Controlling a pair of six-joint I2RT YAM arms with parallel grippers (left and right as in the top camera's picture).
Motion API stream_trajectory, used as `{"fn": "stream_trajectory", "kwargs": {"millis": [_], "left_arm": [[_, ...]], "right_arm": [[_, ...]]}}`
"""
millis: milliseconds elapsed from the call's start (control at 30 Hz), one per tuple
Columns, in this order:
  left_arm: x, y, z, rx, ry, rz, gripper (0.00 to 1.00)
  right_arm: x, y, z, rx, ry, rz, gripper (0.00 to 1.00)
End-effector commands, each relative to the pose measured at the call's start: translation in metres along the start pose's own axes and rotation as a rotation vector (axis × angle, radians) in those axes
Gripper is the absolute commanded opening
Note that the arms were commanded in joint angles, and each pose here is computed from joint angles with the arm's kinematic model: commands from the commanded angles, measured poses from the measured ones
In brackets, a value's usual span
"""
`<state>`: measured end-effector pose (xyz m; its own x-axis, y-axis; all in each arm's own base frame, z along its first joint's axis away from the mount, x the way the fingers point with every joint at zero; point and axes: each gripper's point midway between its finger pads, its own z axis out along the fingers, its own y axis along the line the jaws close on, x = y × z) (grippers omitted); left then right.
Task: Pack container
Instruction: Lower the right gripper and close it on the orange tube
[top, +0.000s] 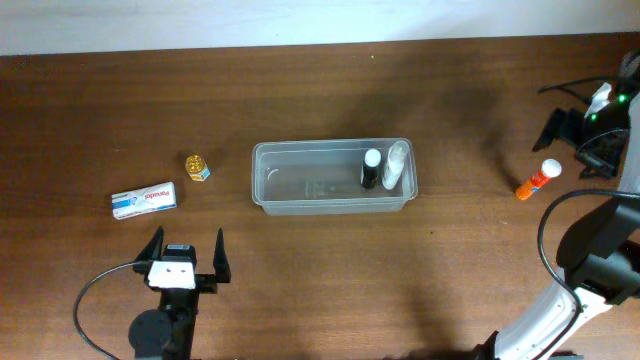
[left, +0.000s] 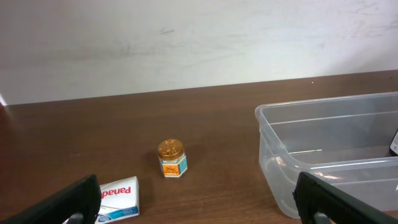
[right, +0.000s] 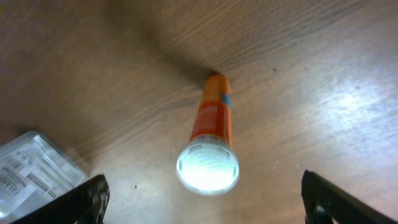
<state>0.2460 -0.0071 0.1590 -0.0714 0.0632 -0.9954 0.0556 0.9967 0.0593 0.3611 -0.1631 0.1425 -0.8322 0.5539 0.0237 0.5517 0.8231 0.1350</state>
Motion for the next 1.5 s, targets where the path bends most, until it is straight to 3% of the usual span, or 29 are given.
{"fn": "stream_trajectory", "kwargs": {"millis": [0, 600, 800, 900, 1467], "left_arm": [[0.001, 0.002, 0.0, -0.009, -0.001, 0.019, 0.99], [0.001, 0.002, 0.0, -0.009, -0.001, 0.019, 0.99], [0.001, 0.002, 0.0, -0.009, -0.001, 0.019, 1.0], [0.001, 0.002, 0.0, -0.009, -0.001, 0.019, 0.99], [0.001, 0.002, 0.0, -0.009, -0.001, 0.019, 0.99]], "right_arm": [[0.004, 0.002, 0.018, -0.01, 0.034, -0.005, 0.89], [0.003, -0.002, 0.044, -0.006, 0.035, -0.044, 0.54], [0.002, -0.004, 0.045, 0.005, 0.032, -0.048, 0.35], [0.0, -0.007, 0.045, 0.02, 0.023, -0.049, 0.19], [-0.001, 0.011, 0.02, -0.014, 0.008, -0.073, 0.19]]}}
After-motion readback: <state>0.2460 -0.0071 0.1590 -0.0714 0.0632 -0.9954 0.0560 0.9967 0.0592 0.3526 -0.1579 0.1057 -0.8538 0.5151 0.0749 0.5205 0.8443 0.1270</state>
